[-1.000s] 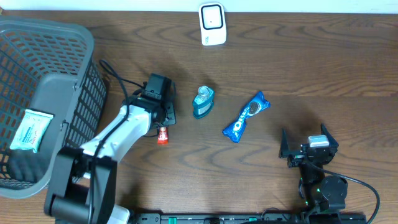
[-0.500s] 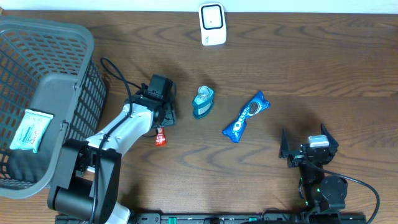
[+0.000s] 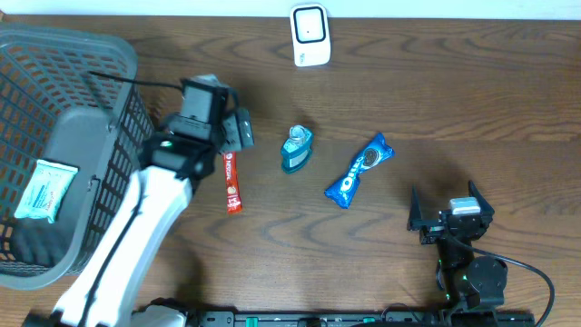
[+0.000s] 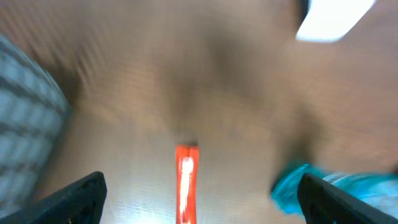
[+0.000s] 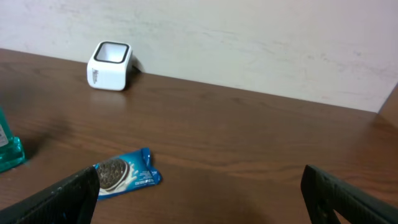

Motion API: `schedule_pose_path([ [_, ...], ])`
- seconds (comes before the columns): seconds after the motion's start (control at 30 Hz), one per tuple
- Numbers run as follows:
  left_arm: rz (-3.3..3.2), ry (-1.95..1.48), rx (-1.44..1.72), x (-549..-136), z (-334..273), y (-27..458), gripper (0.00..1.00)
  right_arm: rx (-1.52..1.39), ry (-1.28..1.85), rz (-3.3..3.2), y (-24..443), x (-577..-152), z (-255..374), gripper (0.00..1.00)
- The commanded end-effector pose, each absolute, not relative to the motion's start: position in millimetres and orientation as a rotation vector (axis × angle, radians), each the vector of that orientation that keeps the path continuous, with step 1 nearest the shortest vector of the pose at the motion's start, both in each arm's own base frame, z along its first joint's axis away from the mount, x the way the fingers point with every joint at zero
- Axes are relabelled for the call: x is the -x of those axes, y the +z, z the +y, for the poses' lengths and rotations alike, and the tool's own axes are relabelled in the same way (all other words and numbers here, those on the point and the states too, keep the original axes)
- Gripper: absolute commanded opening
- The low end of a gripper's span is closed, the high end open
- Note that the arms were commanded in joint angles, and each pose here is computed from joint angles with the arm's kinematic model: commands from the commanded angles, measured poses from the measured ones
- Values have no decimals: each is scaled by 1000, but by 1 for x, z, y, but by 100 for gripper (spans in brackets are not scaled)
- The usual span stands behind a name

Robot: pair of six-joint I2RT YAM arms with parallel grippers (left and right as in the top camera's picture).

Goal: Scan the item barcode
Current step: 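Move red stick with left gripper and place it left of bottle, then reach left gripper into basket and grasp the mint-green wipes pack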

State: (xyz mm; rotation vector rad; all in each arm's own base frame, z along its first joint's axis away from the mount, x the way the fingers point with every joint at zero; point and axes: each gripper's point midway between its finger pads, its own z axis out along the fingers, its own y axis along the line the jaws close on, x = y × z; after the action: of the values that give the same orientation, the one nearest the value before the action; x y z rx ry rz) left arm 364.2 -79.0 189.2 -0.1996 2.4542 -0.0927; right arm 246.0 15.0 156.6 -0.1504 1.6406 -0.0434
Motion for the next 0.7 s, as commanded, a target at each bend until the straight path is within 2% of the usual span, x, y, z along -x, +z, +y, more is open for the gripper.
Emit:
schedule_pose_path([
  [0.0,2217,-69,174,-369,-50,296,98,140,-41,1641,156,-246,14,99],
  [0.1,2092,-32,287,-367,-8,352,98,140,-41,1641,156,-246,14,99],
  [0.23,2024,54,523,-353,61,377,98,140,-41,1641,156,-246,14,99],
  [0.4,1965,92,1121,-309,151,338,98,140,-41,1641,156,-246,14,99],
  [0.67,1948,158,1486,-274,200,266,98,140,-41,1641,156,-246,14,99],
])
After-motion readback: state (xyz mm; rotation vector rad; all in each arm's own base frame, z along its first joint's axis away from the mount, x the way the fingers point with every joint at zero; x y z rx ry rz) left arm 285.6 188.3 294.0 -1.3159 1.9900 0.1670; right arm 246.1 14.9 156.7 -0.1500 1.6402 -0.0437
